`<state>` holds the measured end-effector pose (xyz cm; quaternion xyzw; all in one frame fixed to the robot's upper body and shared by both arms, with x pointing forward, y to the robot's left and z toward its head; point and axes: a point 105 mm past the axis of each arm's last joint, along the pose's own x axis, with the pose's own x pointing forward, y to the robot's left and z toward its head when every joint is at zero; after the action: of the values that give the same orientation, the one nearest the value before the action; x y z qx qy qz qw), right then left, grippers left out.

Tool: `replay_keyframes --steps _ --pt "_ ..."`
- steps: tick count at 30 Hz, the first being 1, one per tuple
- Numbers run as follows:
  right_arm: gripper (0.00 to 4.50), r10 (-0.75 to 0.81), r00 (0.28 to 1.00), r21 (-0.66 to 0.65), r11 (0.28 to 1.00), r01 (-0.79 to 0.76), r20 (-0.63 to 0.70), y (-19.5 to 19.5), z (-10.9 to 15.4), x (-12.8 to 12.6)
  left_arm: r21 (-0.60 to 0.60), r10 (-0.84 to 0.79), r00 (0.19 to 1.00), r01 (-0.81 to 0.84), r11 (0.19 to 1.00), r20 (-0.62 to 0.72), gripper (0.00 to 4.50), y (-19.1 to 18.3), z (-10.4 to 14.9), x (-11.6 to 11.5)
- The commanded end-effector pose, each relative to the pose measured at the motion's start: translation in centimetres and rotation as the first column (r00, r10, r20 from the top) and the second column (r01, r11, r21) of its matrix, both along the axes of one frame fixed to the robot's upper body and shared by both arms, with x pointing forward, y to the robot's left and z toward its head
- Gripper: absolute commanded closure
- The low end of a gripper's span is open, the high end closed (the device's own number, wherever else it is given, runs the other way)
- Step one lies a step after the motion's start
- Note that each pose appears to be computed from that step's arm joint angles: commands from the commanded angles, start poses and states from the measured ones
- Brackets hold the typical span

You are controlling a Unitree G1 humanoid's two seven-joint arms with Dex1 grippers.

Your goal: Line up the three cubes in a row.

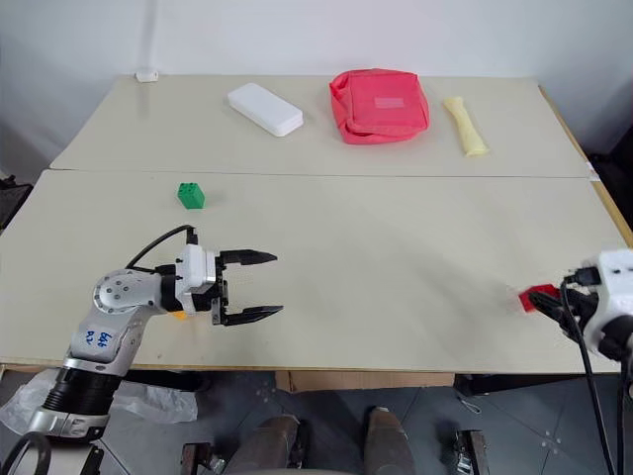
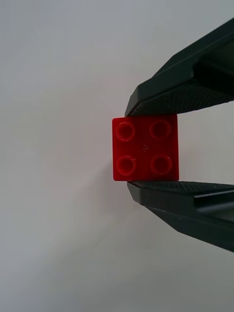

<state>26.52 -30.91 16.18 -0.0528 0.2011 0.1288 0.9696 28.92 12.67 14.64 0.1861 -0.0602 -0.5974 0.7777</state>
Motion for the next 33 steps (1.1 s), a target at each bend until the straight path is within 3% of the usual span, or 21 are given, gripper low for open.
replay_keyframes --steps 1,6,12,17,24,33 --pt "3.05 0.533 0.839 -0.1 0.846 -0.524 0.111 9.5 4.4 0.6 -0.023 0.013 1.0 -0.013 1.0 0.003 0.0 1.1 0.6 -0.5" --pt "3.05 0.757 0.653 -0.141 0.645 -0.751 -0.016 15.2 4.1 2.8 -0.012 0.053 0.998 -0.053 0.999 -0.027 0.0 1.9 -0.2 -0.2" --pt "3.05 0.859 0.467 -0.185 0.434 -0.881 -0.21 18.4 1.2 3.6 -0.046 0.079 0.997 -0.079 0.996 -0.01 0.0 2.1 0.4 -0.5" --pt "3.05 0.86 0.457 -0.25 0.403 -0.881 -0.228 19.5 -0.1 5.0 -0.032 0.121 0.992 -0.122 0.992 -0.026 0.0 3.5 0.0 -1.7" --pt "3.05 0.882 0.367 -0.304 0.277 -0.911 -0.297 20.0 -1.7 4.0 -0.006 0.216 0.976 -0.216 0.976 -0.019 0.0 5.6 -0.3 -1.1" --pt "3.05 0.895 0.349 -0.31 0.26 -0.914 -0.277 21.3 -2.1 4.0 0.024 0.221 0.975 -0.221 0.975 0.0 0.0 6.0 -0.6 -0.8"
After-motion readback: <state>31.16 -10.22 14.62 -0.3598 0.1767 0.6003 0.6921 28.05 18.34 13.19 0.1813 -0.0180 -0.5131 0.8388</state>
